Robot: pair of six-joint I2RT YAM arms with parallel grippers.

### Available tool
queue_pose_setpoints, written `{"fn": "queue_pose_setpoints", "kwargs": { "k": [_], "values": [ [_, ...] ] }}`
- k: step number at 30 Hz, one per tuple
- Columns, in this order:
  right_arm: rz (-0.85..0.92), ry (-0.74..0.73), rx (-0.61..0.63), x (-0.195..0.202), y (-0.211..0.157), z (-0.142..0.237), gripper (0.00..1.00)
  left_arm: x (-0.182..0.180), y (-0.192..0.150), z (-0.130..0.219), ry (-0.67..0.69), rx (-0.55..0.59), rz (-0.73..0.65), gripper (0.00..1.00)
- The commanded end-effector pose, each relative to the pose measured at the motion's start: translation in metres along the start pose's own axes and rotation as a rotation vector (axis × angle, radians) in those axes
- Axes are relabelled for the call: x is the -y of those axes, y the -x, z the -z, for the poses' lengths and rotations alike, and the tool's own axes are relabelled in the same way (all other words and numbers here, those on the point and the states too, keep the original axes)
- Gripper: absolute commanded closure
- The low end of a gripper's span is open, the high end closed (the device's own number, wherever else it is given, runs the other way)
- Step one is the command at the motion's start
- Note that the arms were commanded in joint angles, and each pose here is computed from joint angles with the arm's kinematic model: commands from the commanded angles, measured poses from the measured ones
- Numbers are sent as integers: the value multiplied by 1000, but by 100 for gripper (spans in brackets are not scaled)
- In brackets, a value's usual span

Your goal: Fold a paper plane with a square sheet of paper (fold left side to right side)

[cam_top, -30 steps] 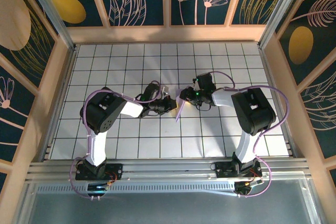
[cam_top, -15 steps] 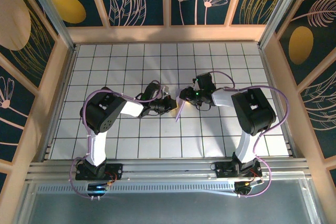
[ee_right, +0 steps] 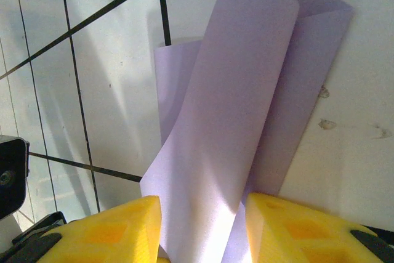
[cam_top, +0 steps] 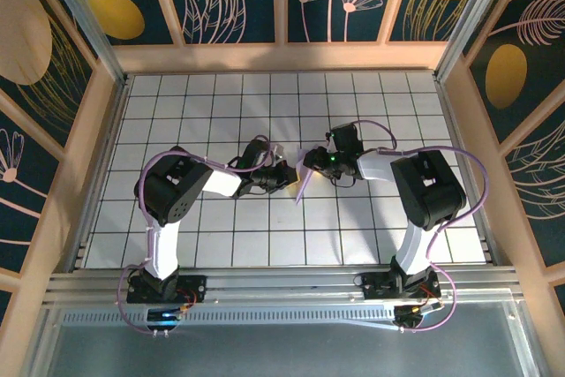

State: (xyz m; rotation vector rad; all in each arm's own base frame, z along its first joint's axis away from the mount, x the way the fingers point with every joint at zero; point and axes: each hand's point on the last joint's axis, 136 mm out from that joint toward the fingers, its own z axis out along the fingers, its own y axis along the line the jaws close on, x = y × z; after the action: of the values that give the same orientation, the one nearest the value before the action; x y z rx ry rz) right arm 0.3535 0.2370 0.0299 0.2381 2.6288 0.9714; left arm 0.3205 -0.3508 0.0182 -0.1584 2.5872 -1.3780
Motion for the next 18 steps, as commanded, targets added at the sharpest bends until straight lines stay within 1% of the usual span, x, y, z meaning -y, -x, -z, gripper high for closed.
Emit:
{"fn": "queue_pose_setpoints", "kwargs": {
  "k": [1, 18],
  "values": [
    [-5, -15, 12, 3, 0, 5, 59, -42, -10, -5, 139, -15, 57, 100],
    [-7, -2, 40, 1, 7, 15, 58, -43, -14, -14, 201, -44, 26, 100]
  ]
}}
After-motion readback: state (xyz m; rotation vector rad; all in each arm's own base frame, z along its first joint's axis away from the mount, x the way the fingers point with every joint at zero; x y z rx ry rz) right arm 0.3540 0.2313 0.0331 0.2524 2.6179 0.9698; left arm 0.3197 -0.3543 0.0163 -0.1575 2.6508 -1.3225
